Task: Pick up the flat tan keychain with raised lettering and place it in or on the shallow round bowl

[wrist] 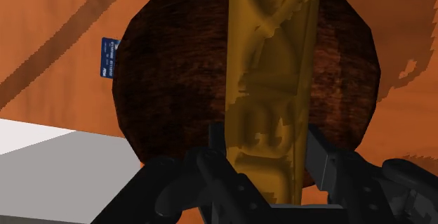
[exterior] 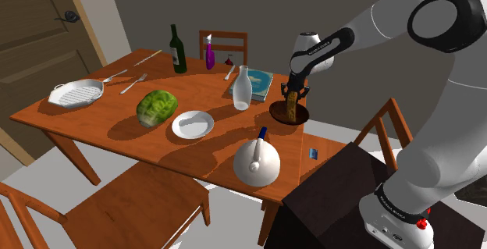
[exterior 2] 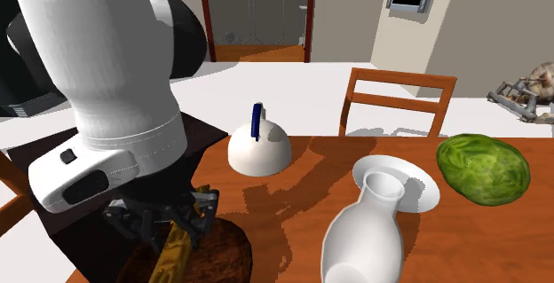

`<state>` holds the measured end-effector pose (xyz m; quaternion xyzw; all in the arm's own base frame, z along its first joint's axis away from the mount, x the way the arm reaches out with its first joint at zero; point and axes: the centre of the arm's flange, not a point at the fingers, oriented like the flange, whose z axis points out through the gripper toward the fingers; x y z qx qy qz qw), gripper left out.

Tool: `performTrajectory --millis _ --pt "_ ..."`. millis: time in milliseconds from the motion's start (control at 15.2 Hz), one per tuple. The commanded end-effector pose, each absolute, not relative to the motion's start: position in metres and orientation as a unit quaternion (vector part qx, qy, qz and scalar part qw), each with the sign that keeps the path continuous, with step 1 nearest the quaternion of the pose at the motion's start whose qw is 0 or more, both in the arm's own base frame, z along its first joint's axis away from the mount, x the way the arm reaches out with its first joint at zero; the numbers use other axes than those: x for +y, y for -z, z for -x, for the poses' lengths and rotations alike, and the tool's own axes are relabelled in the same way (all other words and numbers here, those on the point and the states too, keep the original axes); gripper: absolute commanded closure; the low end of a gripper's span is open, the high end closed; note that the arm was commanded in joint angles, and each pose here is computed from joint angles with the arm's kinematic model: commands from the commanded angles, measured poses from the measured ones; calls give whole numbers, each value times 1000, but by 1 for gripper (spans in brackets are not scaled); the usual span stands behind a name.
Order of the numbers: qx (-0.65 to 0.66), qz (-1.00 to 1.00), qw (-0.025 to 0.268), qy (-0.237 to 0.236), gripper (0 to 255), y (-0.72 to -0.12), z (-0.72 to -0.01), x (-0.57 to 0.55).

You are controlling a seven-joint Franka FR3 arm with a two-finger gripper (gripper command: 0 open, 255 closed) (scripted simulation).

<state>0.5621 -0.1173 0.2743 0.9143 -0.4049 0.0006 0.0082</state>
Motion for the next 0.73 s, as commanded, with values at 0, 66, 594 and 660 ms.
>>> performTrajectory --millis 0,66,594,660 --pt "-404 -915 8 -1 255 -263 -561 -118" --pt "-404 -915 8 -1 255 -258 -561 -118" --pt "-404 -915 8 -1 255 -216 -561 -118" --pt "-404 -915 8 -1 255 -209 -561 -118"
